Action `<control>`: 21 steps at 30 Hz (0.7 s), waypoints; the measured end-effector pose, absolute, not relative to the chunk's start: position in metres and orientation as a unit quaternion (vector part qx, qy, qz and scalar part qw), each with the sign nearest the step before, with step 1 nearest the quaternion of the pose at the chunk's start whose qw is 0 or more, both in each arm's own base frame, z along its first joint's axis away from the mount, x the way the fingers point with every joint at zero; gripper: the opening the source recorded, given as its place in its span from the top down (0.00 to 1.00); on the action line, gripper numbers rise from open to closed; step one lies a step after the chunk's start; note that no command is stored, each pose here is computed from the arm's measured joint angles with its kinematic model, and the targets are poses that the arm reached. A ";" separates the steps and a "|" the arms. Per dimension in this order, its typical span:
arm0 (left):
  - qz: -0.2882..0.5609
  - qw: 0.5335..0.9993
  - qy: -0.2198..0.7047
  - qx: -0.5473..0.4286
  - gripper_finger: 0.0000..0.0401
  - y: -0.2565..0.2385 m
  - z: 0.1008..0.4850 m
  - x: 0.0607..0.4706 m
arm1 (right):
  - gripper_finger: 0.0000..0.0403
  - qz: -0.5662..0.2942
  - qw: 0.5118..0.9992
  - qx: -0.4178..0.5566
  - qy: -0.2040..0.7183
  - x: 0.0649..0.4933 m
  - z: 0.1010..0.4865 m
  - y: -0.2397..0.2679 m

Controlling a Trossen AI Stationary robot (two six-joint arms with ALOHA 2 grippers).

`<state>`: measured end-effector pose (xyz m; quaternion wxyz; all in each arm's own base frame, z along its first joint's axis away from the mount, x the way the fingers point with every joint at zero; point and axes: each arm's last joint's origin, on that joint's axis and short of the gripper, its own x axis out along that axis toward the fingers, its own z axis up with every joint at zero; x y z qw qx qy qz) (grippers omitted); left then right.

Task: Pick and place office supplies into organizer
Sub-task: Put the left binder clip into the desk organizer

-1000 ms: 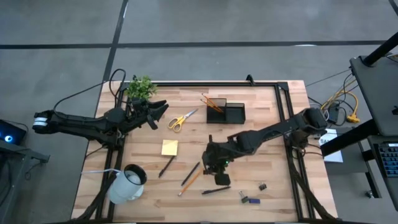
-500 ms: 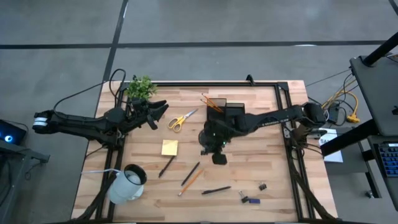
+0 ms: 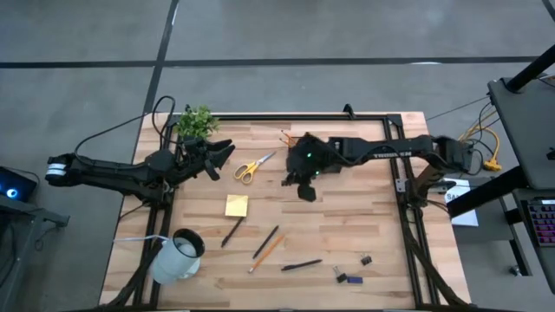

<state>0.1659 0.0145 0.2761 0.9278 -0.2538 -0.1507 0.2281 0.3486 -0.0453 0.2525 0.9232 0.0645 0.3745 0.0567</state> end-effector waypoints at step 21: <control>0.232 0.927 -0.150 -0.253 0.61 0.015 0.276 0.166 | 0.98 -0.060 0.963 0.029 0.262 0.311 0.210 -0.073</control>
